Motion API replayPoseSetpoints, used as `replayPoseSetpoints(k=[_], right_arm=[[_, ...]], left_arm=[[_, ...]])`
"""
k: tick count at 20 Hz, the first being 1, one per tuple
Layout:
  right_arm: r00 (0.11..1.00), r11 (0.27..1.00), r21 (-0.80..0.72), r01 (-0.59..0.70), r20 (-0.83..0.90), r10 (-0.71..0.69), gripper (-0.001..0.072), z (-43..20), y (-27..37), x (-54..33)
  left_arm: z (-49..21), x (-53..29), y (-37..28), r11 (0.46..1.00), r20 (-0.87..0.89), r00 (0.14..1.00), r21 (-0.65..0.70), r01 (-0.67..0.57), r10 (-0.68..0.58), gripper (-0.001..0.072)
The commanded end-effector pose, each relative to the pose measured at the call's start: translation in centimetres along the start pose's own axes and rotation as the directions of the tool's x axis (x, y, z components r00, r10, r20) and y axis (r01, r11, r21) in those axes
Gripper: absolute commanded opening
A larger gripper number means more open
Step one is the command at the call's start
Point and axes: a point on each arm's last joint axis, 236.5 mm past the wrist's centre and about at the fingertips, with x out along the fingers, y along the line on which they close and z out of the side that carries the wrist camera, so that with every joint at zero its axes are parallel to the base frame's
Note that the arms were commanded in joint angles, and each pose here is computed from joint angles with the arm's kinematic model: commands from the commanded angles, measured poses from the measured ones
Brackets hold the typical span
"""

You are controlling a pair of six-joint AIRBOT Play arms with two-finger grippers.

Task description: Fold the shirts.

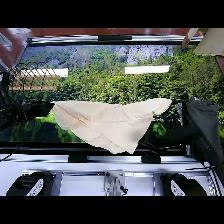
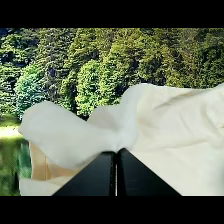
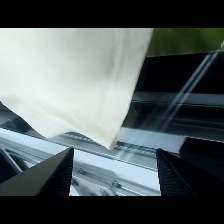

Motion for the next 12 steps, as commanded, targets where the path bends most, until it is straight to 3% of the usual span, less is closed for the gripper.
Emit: replayPoseSetpoints(k=[1,6,9,10,12], right_arm=[[0.998,0.995,0.087,-0.049,0.04,0.046,0.0628,-0.7,0.2,2.9],[1.0,0.994,0.107,0.008,-0.015,-0.007,0.0628,-1.6,-0.3,5.9],[0.999,0.989,0.146,-0.036,0.038,0.031,0.0596,-0.3,0.8,7.1],[0.997,0.987,0.152,-0.052,0.069,0.042,0.0457,0.4,1.2,7.2],[0.995,0.987,0.143,-0.069,0.08,0.058,0.0058,0.8,2.0,6.9]], left_arm=[[0.0,0.0,0.0,1.0,-0.001,1.0,0.0,0.0,0.0,0.003],[0.0,0.0,0.0,1.0,-0.001,1.0,0.0,0.0,0.0,0.003],[0.0,0.0,0.0,1.0,-0.001,1.0,0.0,0.0,0.0,0.003],[0.0,0.0,0.0,1.0,-0.001,1.0,0.0,0.0,0.0,0.003],[0.0,0.0,0.0,1.0,-0.001,1.0,0.0,0.0,0.0,0.003]])
